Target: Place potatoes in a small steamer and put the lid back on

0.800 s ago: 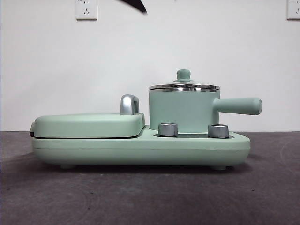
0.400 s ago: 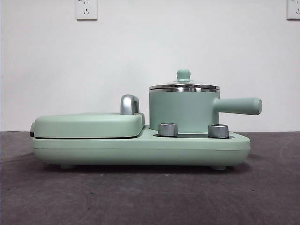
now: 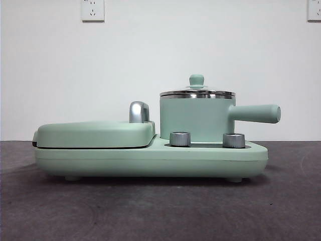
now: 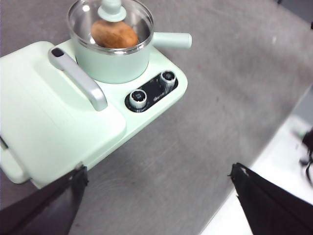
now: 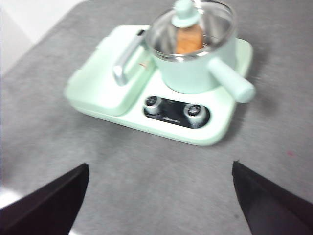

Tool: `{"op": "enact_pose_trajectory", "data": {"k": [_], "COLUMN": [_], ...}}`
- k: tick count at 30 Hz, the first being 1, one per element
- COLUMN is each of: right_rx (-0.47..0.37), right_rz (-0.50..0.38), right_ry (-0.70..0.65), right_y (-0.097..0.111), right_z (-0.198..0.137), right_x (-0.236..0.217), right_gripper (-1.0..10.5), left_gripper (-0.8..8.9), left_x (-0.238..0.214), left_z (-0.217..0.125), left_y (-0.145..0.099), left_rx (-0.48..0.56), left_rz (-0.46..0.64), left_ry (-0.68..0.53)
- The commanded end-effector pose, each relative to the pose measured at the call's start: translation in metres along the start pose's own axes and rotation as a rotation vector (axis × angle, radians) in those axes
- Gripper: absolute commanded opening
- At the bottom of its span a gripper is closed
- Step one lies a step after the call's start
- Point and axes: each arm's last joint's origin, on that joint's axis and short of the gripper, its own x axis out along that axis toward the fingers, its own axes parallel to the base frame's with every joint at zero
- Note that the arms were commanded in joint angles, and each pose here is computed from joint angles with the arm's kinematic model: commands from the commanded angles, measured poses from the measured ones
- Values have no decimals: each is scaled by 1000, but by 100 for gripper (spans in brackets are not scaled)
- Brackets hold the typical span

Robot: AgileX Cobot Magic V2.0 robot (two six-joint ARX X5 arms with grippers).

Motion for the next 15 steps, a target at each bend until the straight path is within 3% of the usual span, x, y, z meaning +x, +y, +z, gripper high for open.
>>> {"op": "enact_pose_trajectory", "data": {"k": [1,5,9,10,12,13,14,15], "right_rx": [-43,-51,-52,-52,-51,-51,-53,-60], "right_rz": [67,118,148,149,148,148,148,148], "right_ry": [-8,13,20,20,21,22,22,21], "right_y": [3,5,6,6,6,5,5,5], "right_z": [3,3,3,3,3,3,3,3], "right_x": [0,1,1,1,1,1,1,1], "right_gripper": [464,464,464,464,427,292,98,-25], "left_gripper": [468,468,458,436,258,37,18,8], "left_x": [-8,-7,-1,-1,0,0,1,1], "left_z": [-23,-54,-72,-74,-75,-75,-75,-74], "left_y": [0,2,5,5,5,5,5,5], "left_rx": [-129,-181,-187,-188,-186,-177,-170,-164], "left_rz": [-27,-51,-45,-43,-39,-38,-38,-35], "left_ry": [-131,-235,-210,-198,-183,-180,-181,-184]}}
